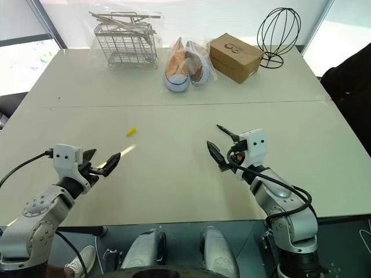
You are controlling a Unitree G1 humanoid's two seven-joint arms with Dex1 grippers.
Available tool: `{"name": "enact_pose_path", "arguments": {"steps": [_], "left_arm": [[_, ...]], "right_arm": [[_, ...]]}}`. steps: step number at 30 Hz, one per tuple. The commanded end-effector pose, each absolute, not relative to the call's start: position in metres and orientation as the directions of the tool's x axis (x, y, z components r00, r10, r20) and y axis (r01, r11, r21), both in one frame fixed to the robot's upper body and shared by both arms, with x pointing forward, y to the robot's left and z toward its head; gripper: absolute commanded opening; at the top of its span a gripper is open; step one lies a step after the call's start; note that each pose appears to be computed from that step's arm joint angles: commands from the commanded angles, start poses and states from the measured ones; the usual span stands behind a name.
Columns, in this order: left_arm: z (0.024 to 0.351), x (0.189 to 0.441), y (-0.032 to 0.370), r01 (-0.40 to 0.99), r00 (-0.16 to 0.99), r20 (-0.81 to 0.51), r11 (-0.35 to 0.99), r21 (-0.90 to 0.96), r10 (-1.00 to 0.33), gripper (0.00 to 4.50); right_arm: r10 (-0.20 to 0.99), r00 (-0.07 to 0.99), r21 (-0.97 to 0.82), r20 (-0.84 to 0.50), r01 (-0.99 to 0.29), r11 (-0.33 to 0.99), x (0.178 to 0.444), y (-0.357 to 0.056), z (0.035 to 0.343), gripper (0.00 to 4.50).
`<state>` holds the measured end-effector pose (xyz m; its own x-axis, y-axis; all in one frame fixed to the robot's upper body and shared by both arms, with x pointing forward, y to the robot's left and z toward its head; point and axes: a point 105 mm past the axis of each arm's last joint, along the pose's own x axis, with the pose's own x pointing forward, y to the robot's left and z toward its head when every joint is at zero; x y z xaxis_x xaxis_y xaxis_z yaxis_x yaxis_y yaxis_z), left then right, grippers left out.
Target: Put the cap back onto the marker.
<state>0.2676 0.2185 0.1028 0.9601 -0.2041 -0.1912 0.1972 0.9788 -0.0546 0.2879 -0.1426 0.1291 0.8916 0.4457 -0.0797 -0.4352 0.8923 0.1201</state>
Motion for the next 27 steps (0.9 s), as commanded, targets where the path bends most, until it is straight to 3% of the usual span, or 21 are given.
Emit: {"name": "enact_pose_path", "arguments": {"steps": [1, 20, 27], "left_arm": [[0.114, 0.266, 0.215, 0.218, 0.964, -0.153, 0.976, -0.028, -0.219, 4.47], [0.116, 0.266, 0.210, 0.254, 0.956, -0.138, 0.966, -0.044, -0.258, 4.47], [0.135, 0.257, 0.205, 0.435, 0.891, -0.116, 0.899, -0.057, -0.439, 4.47]], "right_arm": [[0.458, 0.887, 0.106, -0.050, -0.452, 0.886, 0.286, -0.141, 0.137, 4.50], [0.468, 0.882, 0.097, -0.057, -0.462, 0.882, 0.286, -0.139, 0.134, 4.50], [0.508, 0.858, -0.010, -0.075, -0.510, 0.860, 0.289, -0.138, 0.138, 4.50]]}}
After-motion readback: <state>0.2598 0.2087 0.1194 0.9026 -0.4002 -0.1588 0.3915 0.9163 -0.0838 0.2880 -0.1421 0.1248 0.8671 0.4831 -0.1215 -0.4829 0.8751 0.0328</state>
